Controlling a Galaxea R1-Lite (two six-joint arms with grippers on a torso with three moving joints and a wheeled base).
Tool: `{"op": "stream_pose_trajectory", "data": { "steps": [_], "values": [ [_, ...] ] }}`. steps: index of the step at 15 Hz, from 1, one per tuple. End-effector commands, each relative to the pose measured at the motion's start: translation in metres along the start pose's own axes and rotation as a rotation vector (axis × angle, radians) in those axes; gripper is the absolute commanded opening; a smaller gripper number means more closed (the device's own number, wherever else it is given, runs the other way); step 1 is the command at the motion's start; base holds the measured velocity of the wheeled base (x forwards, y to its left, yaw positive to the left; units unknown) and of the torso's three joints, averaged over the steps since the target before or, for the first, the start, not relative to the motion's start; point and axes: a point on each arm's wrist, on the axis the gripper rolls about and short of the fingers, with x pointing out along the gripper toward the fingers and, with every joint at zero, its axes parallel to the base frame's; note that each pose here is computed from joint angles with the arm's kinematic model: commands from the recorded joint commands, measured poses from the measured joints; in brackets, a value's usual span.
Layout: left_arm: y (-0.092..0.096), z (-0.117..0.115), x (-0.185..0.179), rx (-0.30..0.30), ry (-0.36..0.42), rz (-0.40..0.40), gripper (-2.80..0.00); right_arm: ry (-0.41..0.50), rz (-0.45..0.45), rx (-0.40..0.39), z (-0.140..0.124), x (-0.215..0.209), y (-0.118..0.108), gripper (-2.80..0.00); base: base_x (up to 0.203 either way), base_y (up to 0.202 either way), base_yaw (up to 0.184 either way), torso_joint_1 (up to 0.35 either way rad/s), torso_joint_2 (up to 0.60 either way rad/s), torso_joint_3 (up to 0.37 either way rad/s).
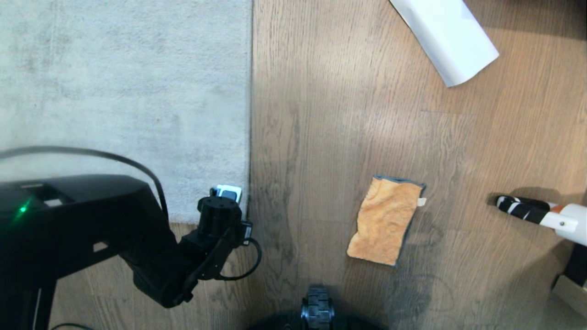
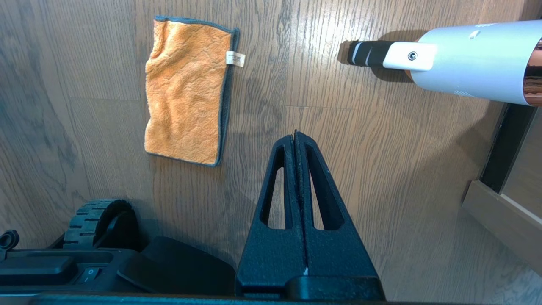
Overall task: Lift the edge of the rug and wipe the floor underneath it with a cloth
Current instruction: Lift up the carpet
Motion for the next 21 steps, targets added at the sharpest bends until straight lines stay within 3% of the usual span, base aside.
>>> {"op": "stream_pose_trajectory", "data": {
  "steps": [1, 4, 5, 10, 16, 21],
  "values": [
    [-0.003, 0.0, 0.002, -0.003, -0.008, -0.002, -2.8, 0.0, -0.001, 0.0, 0.0, 0.0, 0.0, -2.8, 0.0, 0.0, 0.0, 0.0, 0.0, 0.0],
    [-0.009, 0.003, -0.001, 0.001, -0.016, -0.018, -2.8, 0.0, 0.0, 0.0, 0.0, 0.0, 0.0, -2.8, 0.0, 0.0, 0.0, 0.0, 0.0, 0.0],
    [-0.011, 0.003, -0.002, 0.003, -0.019, -0.023, 0.0, 0.0, -0.001, 0.0, 0.0, 0.0, 0.0, -2.8, 0.0, 0.0, 0.0, 0.0, 0.0, 0.0],
    [-0.017, 0.009, -0.013, 0.016, -0.023, -0.047, 0.0, 0.0, -0.002, 0.0, 0.0, 0.0, 0.0, -2.8, 0.0, 0.0, 0.0, 0.0, 0.0, 0.0],
    [-0.011, 0.012, -0.024, 0.073, 0.075, -0.037, 0.0, 0.0, -0.001, 0.0, 0.0, 0.0, 0.0, -2.8, 0.0, 0.0, 0.0, 0.0, 0.0, 0.0],
    [-0.011, 0.0, -0.021, 0.107, 0.129, -0.023, 0.0, -0.001, -0.001, 0.001, 0.0, 0.0, 0.0, -2.8, 0.0, 0.0, 0.0, 0.0, 0.0, 0.0]
  ]
}}
